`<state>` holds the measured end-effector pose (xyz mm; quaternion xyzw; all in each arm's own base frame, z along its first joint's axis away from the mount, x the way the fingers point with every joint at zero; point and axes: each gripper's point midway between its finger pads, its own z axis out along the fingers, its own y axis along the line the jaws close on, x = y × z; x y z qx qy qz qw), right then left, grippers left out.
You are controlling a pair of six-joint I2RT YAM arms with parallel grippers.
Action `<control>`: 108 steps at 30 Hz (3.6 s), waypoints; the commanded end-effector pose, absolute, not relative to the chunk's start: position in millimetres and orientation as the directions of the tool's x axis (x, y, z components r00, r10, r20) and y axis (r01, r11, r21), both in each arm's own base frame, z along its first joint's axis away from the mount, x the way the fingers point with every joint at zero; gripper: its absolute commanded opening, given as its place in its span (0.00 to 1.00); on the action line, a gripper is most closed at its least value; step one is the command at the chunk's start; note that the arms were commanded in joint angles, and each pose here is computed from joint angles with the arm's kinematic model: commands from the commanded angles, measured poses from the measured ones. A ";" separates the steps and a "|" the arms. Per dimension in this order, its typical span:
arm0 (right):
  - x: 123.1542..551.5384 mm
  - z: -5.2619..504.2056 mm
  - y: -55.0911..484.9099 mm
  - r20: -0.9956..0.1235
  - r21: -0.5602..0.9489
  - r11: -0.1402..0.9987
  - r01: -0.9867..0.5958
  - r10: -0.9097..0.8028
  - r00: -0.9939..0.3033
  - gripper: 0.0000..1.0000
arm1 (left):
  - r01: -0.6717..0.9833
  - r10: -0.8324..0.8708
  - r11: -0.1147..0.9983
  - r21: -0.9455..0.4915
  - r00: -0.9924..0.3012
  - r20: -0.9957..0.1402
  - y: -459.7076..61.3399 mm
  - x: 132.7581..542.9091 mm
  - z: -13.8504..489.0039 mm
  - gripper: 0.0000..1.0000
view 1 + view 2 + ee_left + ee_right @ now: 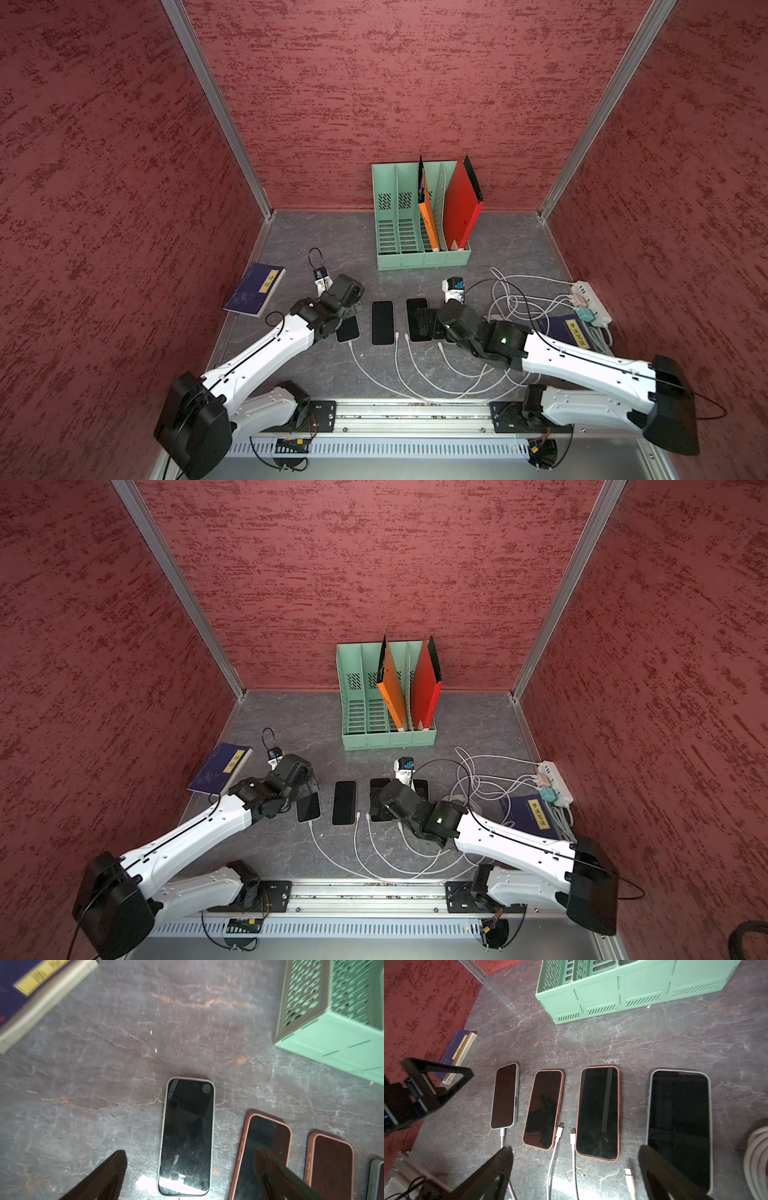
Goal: Unplug the charging cable from the phone
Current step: Place the phone at the center of the board, then pick up the phone at the center of the board.
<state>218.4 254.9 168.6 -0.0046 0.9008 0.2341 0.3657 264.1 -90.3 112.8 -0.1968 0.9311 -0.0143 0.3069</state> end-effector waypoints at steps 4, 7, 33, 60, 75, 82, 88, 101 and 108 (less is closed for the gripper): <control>213.9 177.4 273.8 -0.647 0.492 0.831 -0.260 0.149 -0.748 0.98 | -0.336 -0.352 0.935 -0.116 -0.829 -0.435 -107.7 262.2 73.9 1.00; 210.9 171.7 275.3 -0.631 0.505 0.824 -0.258 0.149 -0.761 0.98 | -0.324 -0.337 0.941 -0.103 -0.854 -0.396 -111.6 261.7 62.6 1.00; 205.6 164.6 280.2 -0.606 0.558 0.788 -0.261 0.172 -0.776 0.98 | -0.290 -0.274 0.957 0.019 -0.923 -0.270 -108.2 250.4 14.2 0.93; 203.9 163.1 291.2 -0.586 0.580 0.768 -0.273 0.160 -0.794 0.98 | -0.292 -0.285 0.956 -0.031 -0.900 -0.331 -106.1 252.1 31.3 0.27; 197.8 160.1 325.8 -0.569 0.651 0.673 -0.352 0.124 -0.813 0.98 | -0.286 -0.297 0.954 -0.089 -0.868 -0.397 -106.1 255.8 57.5 0.00; 184.2 152.8 358.3 -0.600 0.621 0.654 -0.432 0.043 -0.799 0.96 | -0.272 -0.304 0.953 -0.134 -0.854 -0.423 -109.5 256.1 67.9 0.00; 175.5 159.9 378.6 -0.701 0.539 0.663 -0.520 0.010 -0.713 0.97 | -0.257 -0.311 0.950 -0.179 -0.835 -0.454 -111.9 255.8 79.9 0.00; 153.6 138.9 416.2 -0.688 0.586 0.518 -0.623 -0.089 -0.721 0.91 | -0.200 -0.358 0.921 -0.335 -0.778 -0.517 -121.1 254.1 107.4 0.00; 149.5 121.9 436.7 -0.655 0.603 0.494 -0.626 -0.141 -0.742 0.82 | -0.177 -0.378 0.906 -0.384 -0.744 -0.550 -120.3 252.4 124.1 0.00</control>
